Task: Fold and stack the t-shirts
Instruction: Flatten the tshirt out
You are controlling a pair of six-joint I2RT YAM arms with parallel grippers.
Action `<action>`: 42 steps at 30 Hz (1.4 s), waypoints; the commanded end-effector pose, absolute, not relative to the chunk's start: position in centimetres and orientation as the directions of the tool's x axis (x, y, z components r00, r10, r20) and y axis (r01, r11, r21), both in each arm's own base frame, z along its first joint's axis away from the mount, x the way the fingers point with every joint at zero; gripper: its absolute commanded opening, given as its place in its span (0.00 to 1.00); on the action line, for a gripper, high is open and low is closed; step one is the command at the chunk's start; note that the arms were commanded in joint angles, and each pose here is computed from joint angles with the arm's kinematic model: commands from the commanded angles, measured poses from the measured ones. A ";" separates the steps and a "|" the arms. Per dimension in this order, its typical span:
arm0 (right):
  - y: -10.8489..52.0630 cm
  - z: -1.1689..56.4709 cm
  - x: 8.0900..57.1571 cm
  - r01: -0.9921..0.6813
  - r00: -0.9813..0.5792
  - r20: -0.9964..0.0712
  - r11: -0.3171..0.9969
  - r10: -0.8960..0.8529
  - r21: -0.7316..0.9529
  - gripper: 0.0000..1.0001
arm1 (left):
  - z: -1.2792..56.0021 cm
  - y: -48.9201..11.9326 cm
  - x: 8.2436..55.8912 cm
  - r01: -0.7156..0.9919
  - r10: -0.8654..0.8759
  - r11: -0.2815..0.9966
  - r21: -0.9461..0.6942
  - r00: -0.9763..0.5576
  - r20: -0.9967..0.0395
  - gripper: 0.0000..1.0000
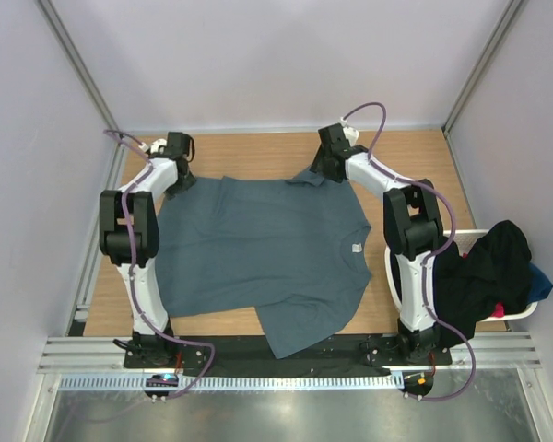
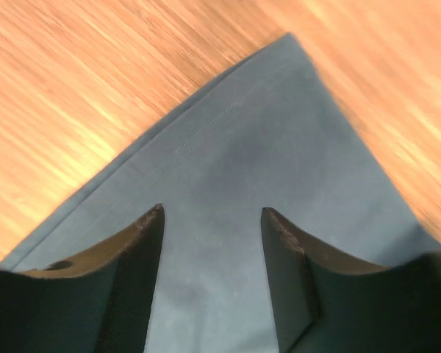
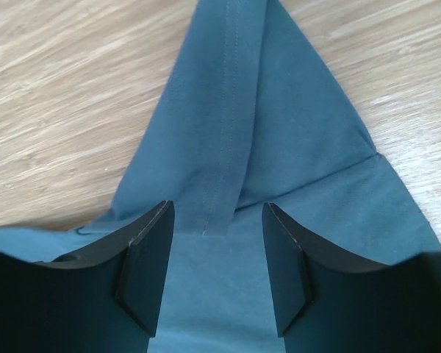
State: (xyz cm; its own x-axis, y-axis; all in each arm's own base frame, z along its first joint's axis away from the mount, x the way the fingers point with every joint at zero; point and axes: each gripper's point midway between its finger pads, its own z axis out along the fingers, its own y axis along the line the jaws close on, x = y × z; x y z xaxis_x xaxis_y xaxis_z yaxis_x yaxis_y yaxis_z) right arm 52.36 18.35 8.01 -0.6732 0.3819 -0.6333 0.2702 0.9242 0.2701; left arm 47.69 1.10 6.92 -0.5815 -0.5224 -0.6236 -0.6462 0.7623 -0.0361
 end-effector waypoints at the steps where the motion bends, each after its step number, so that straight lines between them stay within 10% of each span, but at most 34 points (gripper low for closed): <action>1: 19.1 9.0 53.5 0.274 -0.636 -0.640 0.901 0.431 0.335 0.56 | 5.7 1.2 48.7 -0.651 -0.546 0.757 -0.054 -0.586 -0.599 0.52; 27: 19.6 3.9 54.1 0.319 -0.657 -0.599 0.888 0.458 0.330 0.42 | 0.1 5.8 45.7 -0.789 -0.695 0.614 -0.014 -0.532 -0.484 0.43; 42: 22.6 9.6 60.2 0.214 -0.542 -0.670 0.855 0.507 0.473 0.02 | 2.1 5.7 45.9 -0.751 -0.659 0.659 -0.035 -0.554 -0.508 0.44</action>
